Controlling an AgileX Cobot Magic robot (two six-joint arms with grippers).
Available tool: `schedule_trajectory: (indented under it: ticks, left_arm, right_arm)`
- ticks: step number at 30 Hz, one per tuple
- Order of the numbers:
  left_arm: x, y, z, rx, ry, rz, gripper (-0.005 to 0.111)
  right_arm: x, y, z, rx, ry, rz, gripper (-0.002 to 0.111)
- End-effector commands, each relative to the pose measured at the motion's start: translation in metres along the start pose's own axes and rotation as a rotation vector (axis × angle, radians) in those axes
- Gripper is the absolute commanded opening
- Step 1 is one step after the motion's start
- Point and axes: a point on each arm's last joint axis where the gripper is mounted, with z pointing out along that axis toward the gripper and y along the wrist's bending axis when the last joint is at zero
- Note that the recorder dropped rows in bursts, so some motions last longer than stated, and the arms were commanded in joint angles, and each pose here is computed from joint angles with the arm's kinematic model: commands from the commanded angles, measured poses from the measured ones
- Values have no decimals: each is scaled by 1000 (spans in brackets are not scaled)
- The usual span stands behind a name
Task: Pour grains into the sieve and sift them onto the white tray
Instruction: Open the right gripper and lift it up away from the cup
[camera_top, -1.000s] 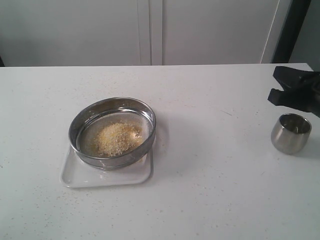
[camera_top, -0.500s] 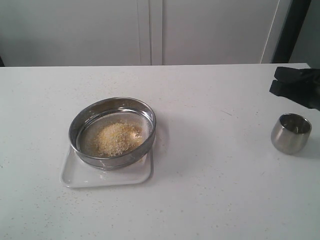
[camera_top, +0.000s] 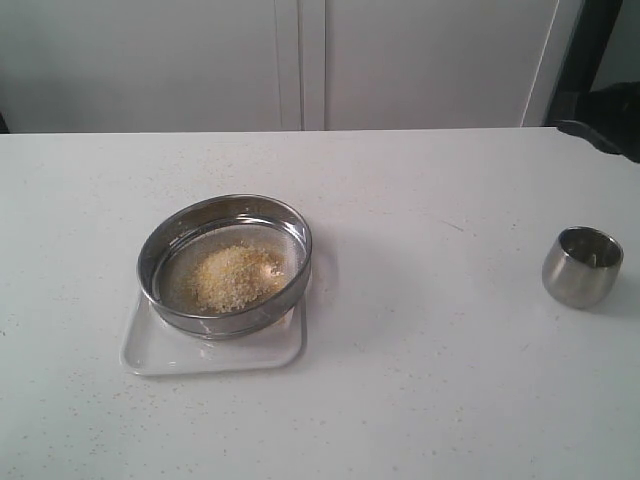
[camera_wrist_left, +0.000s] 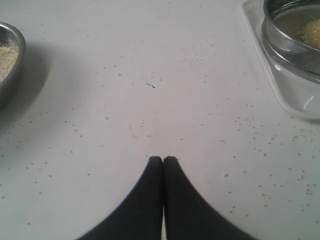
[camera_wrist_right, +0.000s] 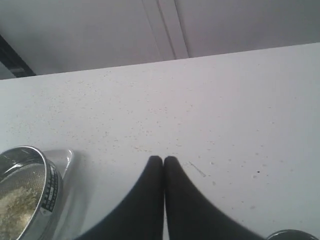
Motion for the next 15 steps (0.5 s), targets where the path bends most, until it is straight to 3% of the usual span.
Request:
schedule_trajectory:
  ticks: [1, 3, 7, 15]
  left_arm:
    - [3, 0, 1, 4, 13, -5, 0]
    - [3, 0, 1, 4, 13, -5, 0]
    - [3, 0, 1, 4, 13, -5, 0]
    - [3, 0, 1, 4, 13, -5, 0]
  right_arm:
    - [-4, -7, -3, 75, -18, -39, 0]
    - [-4, -7, -3, 81, -23, 1, 0]
    - [0, -2, -1, 9, -28, 211, 0]
    - [4, 10, 1, -38, 3, 204, 0]
